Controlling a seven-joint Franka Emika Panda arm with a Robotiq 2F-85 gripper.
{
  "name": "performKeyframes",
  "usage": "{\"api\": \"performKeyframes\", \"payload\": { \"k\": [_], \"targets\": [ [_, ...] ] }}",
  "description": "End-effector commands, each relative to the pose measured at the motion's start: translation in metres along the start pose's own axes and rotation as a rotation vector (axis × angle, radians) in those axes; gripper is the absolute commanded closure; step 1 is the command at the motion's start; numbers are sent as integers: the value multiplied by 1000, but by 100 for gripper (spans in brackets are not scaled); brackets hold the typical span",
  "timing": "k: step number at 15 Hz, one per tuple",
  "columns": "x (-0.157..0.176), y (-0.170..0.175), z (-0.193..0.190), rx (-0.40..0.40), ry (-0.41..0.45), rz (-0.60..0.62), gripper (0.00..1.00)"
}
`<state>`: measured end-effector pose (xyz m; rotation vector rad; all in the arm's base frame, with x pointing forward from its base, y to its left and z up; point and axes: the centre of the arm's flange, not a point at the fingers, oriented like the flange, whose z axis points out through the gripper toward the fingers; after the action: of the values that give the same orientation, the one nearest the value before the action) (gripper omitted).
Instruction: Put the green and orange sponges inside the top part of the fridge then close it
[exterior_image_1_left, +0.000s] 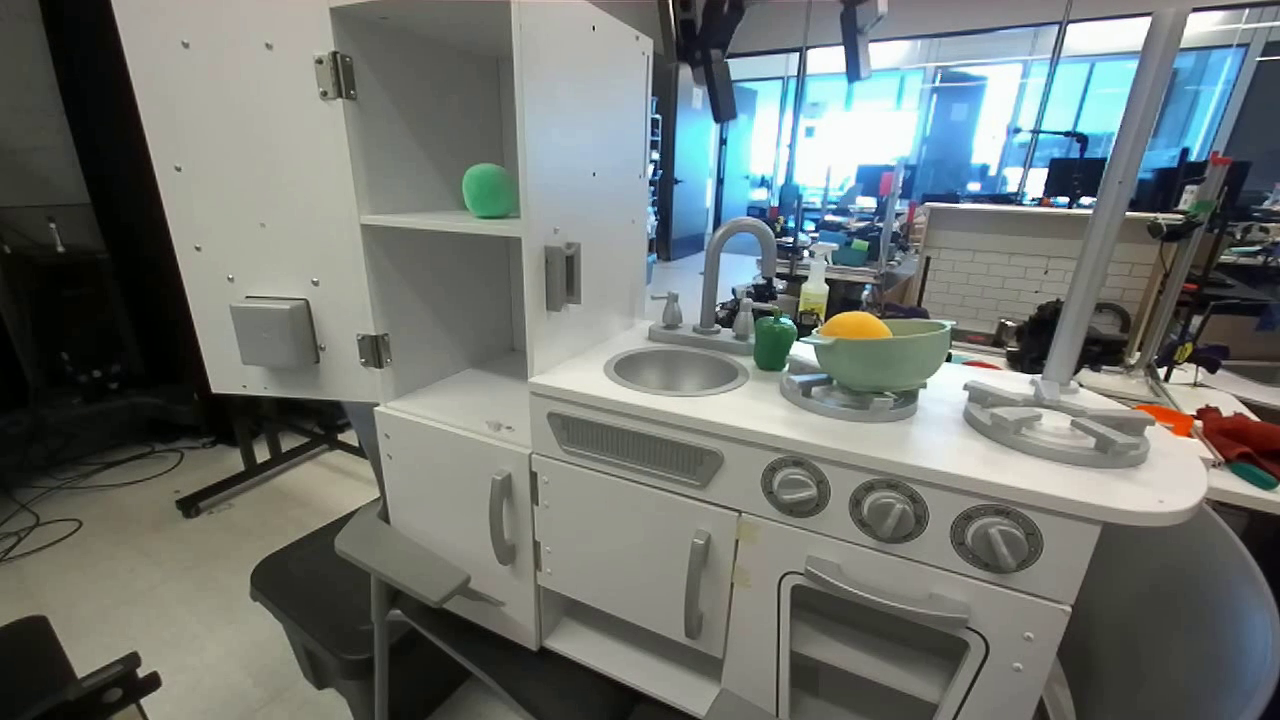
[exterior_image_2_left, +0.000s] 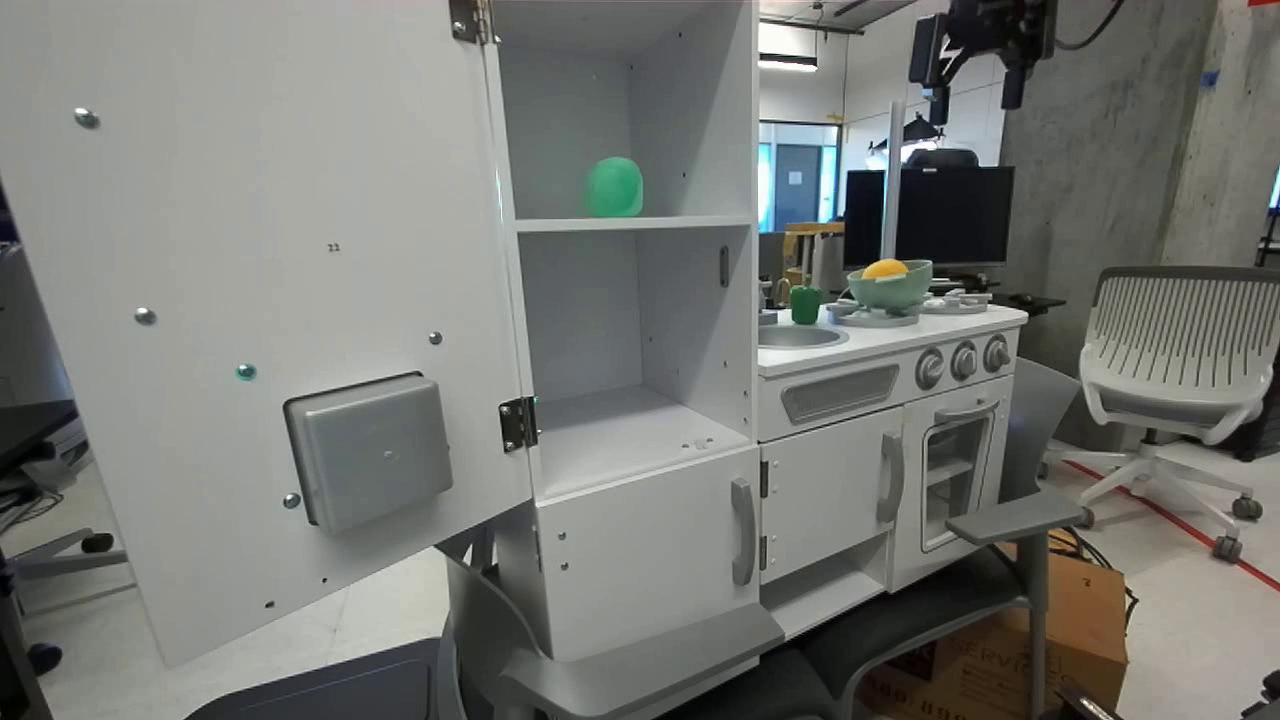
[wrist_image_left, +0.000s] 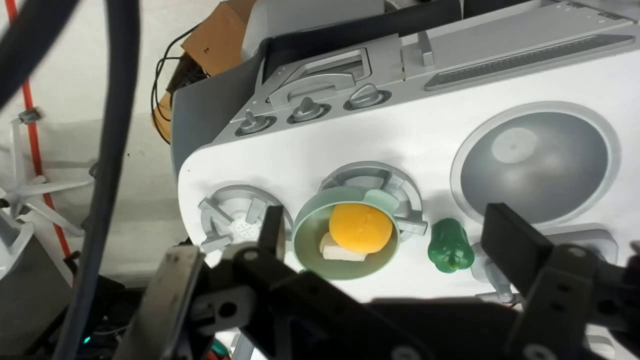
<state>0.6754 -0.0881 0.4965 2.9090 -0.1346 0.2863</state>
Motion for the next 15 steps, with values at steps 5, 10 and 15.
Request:
{"api": "performKeyframes", "payload": {
  "k": [5, 10, 15],
  "targets": [
    [67, -40, 44, 108, 26, 103, 0],
    [115, -42, 76, 110, 57, 142, 0],
    [145, -65, 116, 107, 56, 125, 0]
  ]
}}
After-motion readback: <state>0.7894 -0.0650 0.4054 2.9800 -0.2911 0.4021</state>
